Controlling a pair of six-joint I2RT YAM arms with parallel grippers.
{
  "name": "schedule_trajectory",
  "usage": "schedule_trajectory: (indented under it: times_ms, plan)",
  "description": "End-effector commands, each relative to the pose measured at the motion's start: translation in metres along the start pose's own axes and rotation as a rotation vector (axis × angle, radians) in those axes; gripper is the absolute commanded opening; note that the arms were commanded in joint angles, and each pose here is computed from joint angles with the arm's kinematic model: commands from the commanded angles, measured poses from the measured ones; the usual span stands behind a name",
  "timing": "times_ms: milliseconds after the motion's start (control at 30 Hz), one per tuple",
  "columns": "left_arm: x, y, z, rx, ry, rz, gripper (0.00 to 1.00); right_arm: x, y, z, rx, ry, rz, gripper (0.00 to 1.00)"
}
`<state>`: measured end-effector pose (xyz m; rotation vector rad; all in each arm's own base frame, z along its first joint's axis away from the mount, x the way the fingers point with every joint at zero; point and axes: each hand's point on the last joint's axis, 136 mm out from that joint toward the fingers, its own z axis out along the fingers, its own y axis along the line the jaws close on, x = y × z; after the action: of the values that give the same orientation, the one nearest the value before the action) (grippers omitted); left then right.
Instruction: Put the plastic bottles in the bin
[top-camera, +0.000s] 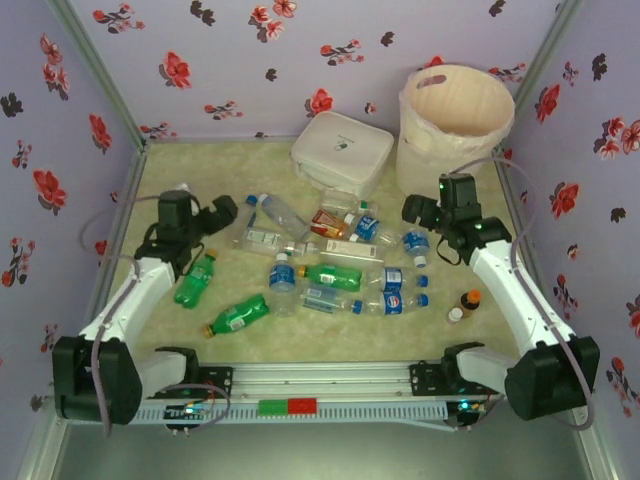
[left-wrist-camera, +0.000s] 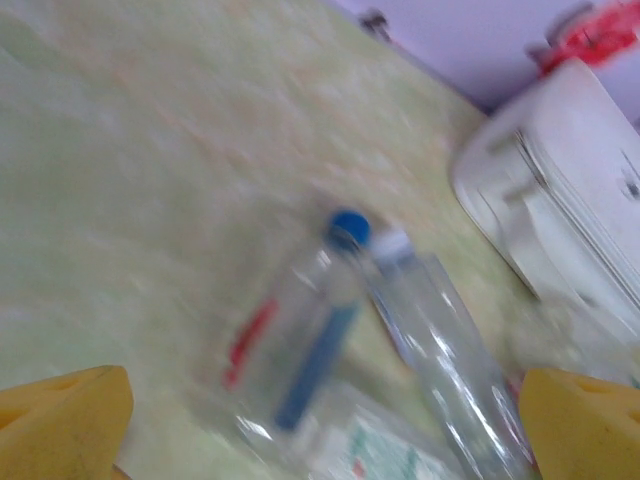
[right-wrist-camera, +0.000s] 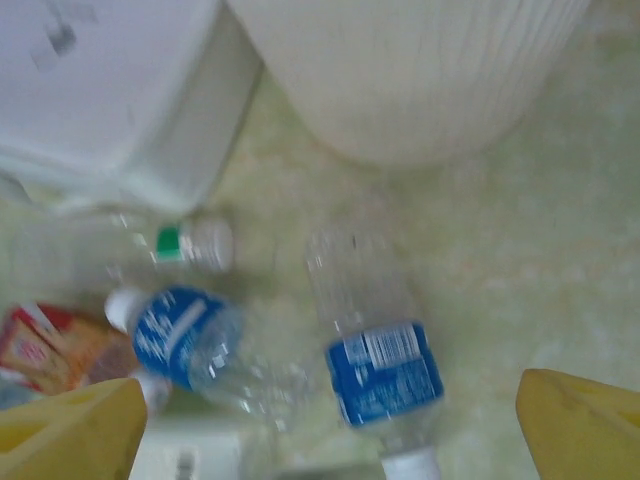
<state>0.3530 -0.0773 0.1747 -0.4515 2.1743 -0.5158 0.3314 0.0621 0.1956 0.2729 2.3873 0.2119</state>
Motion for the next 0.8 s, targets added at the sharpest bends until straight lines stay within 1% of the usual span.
schedule_trajectory:
  times_ms: [0,67,133,300,400,467,567,767]
  plan:
    - [0.01,-0.038,-0.005,0.114,-0.026,-0.054,0.99,0.053,-0.009,0.007,0.026,0.231,-0.075,0.94]
    - [0.015,-0.055,-0.003,0.141,-0.042,-0.006,1.0,0.055,-0.007,0.017,0.016,0.237,-0.098,0.92]
    - [0.021,-0.069,0.003,0.164,-0.038,0.018,0.99,0.05,-0.009,0.03,0.039,0.227,-0.111,0.9]
    - [0.051,-0.098,0.022,0.218,0.031,0.031,0.99,0.042,-0.02,0.056,0.127,0.219,-0.151,0.83]
    - [0.071,-0.111,0.026,0.253,0.063,0.037,1.0,0.044,-0.023,0.07,0.149,0.251,-0.186,0.8]
    - [0.079,-0.114,0.028,0.267,0.071,0.018,1.0,0.047,-0.024,0.08,0.154,0.273,-0.191,0.79]
    - [0.085,-0.105,0.027,0.261,0.073,-0.004,0.99,0.053,-0.026,0.095,0.165,0.295,-0.199,0.77]
    - [0.079,-0.096,0.013,0.207,0.062,0.077,1.0,0.062,-0.025,0.119,0.158,0.34,-0.196,0.76]
